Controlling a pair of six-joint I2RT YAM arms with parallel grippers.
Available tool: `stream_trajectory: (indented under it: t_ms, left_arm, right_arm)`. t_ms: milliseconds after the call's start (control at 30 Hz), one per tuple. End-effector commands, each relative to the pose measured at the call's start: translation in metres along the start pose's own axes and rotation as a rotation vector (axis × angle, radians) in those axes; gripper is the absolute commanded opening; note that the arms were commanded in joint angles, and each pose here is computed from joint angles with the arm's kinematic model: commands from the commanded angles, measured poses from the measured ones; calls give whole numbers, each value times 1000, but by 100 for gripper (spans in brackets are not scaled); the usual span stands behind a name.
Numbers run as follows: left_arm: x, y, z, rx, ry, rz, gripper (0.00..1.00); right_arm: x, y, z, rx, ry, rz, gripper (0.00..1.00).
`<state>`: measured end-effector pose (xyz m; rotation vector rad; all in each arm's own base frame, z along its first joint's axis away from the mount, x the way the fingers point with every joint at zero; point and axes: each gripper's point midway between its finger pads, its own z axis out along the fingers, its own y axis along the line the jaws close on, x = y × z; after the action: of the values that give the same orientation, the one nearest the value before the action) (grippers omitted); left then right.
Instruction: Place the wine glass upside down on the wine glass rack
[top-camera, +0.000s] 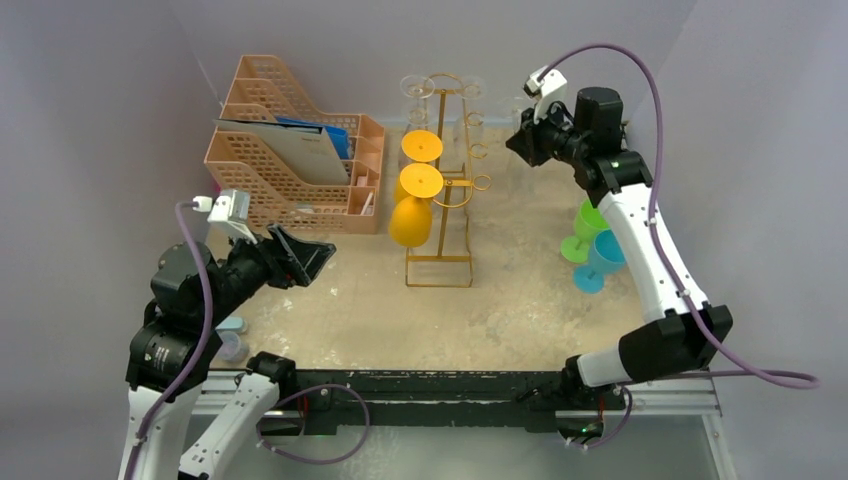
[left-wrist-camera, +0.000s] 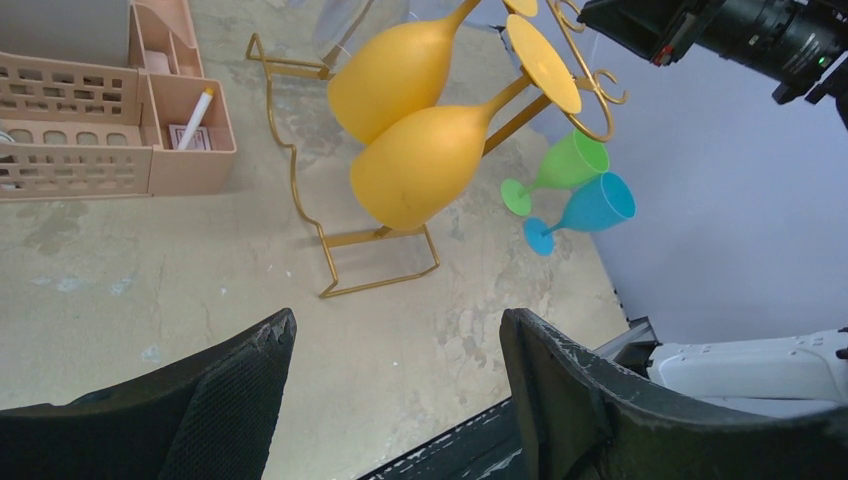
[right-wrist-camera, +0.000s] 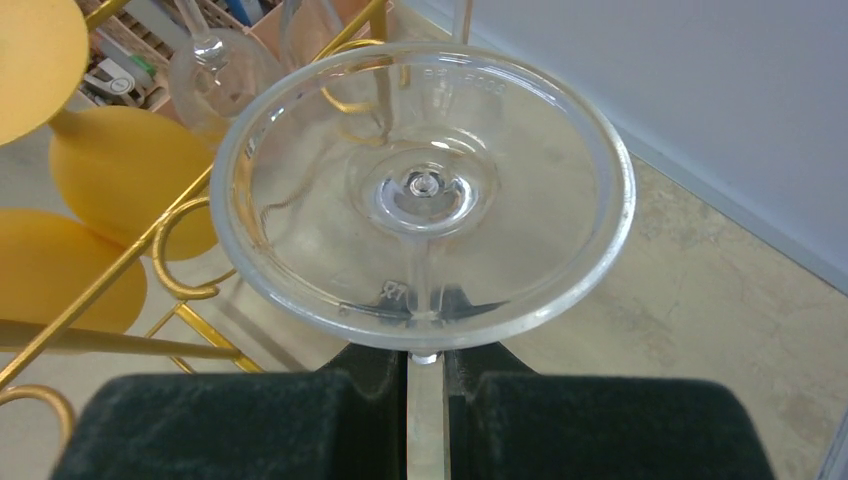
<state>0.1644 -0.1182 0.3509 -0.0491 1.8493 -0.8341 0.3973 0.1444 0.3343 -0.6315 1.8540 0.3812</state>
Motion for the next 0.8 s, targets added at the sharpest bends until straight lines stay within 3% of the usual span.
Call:
stream_trajectory:
  t_ms: [0,200,767]
  left_arm:
    - [-1,-2,8,25,11,44,73]
    - [2,0,13,26,19,36,73]
    - [5,1,26,35,41,-3,73]
  right_arm:
    - [-22,0,6,-109,-72,-73,0]
    - [-20,14,25,-243,-119,-97,0]
    - [-24,9,61,-294,-170,-80,0]
